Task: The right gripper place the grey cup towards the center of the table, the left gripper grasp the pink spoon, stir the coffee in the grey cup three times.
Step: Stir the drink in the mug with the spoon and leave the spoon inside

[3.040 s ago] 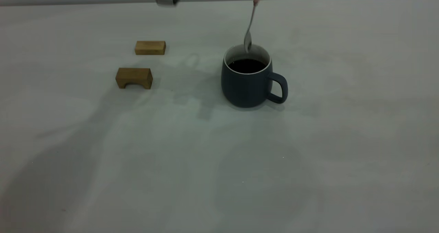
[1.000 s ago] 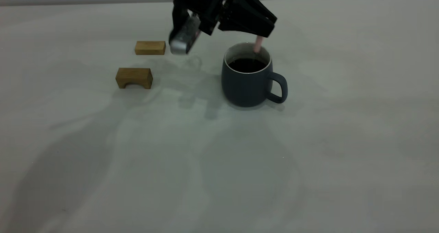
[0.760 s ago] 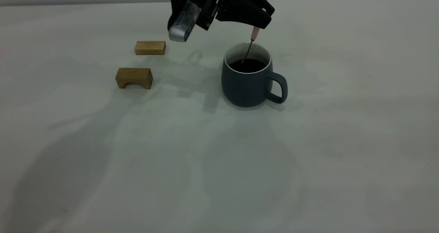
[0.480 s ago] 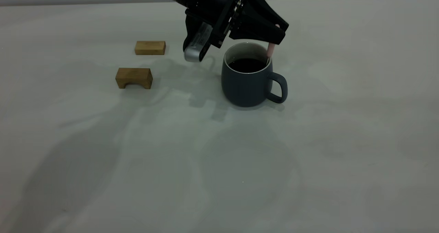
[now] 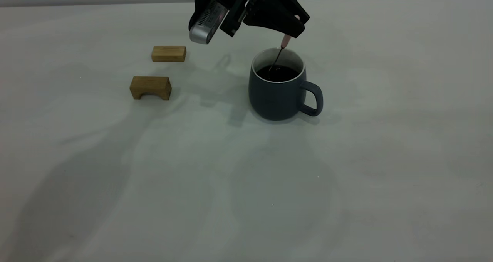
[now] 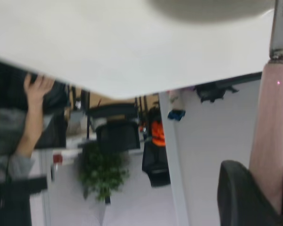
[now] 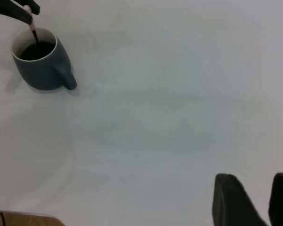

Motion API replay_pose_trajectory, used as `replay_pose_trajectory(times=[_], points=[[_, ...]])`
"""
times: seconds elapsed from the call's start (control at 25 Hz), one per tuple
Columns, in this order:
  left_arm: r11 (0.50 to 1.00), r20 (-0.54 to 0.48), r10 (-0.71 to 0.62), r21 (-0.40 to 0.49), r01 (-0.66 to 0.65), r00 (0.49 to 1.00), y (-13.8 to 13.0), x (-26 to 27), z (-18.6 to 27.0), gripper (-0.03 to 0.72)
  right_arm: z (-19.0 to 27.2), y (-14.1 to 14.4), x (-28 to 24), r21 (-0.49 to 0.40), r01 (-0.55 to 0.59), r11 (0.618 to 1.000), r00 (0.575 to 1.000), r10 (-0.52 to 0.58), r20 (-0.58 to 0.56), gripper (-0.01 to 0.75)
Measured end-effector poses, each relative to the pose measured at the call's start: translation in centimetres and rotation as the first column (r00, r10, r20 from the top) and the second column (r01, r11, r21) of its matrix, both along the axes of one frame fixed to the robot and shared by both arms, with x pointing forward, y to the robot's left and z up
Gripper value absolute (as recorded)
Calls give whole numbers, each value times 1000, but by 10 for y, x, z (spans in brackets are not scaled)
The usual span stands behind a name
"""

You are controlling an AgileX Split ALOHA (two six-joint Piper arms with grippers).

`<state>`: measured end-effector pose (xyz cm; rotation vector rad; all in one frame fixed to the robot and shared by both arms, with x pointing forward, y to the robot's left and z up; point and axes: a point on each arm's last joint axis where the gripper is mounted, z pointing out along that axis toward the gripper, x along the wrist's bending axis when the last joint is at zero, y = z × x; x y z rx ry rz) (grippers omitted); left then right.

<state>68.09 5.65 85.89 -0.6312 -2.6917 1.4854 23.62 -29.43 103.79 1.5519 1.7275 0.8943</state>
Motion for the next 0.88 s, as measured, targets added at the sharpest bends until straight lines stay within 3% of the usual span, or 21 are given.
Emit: replay_pose_trajectory(times=[0.56, 0.88], points=[[999, 33, -46, 21, 45, 998, -14, -8, -23, 173, 0, 0, 0, 0, 0, 1000, 1000, 0, 0, 238], [999, -12, -35, 41, 36, 999, -13, -8, -22, 206, 0, 0, 0, 0, 0, 1000, 1000, 0, 0, 238]])
